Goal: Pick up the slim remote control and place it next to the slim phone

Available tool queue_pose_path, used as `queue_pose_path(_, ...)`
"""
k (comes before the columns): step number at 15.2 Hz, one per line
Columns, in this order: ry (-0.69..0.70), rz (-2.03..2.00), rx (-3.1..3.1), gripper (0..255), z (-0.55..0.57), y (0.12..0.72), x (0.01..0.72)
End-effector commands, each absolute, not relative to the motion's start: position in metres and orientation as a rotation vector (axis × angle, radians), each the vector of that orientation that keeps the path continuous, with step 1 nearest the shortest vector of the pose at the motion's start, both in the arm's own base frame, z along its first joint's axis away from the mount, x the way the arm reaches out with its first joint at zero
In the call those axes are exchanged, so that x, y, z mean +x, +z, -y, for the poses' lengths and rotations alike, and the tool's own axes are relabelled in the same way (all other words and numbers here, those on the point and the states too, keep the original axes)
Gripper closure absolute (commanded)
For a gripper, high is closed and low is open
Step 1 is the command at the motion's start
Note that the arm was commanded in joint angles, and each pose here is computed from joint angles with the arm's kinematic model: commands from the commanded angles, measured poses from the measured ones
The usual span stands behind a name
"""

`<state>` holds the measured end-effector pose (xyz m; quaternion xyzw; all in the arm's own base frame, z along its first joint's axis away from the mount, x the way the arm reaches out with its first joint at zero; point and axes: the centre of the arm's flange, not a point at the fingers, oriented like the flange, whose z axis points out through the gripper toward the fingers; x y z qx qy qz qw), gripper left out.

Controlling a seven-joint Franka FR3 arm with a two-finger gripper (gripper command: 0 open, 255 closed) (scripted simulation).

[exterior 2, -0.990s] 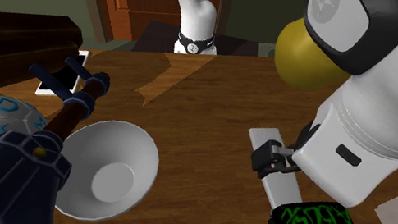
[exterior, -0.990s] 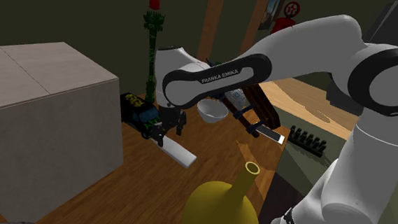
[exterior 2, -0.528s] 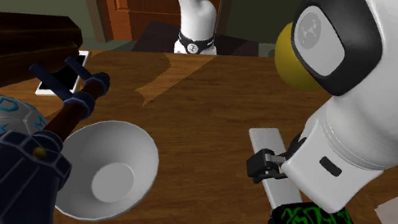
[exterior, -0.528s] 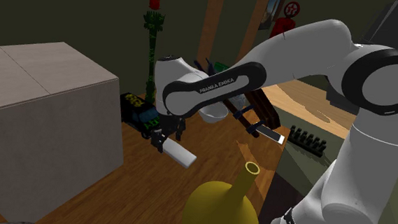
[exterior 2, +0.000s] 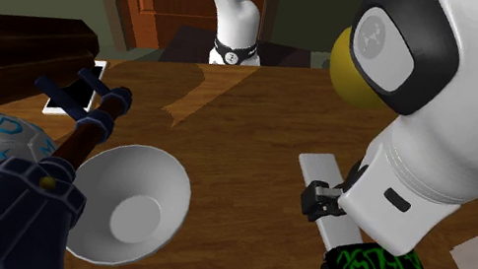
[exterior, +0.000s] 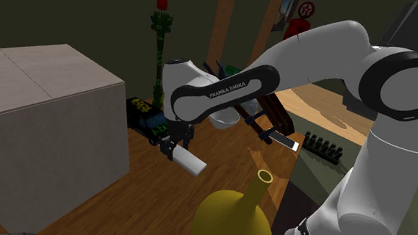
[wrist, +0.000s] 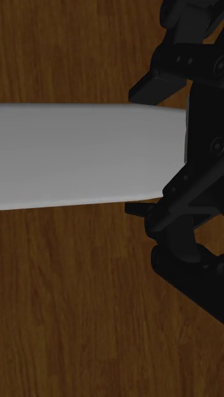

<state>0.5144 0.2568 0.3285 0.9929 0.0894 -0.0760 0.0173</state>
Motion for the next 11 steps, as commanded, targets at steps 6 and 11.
queue_pose_path(6, -0.237, -0.276, 3.085, 255, -0.256, 0.328, 0.515)
queue_pose_path(11, -0.237, -0.276, 3.085, 255, -0.256, 0.349, 0.514)
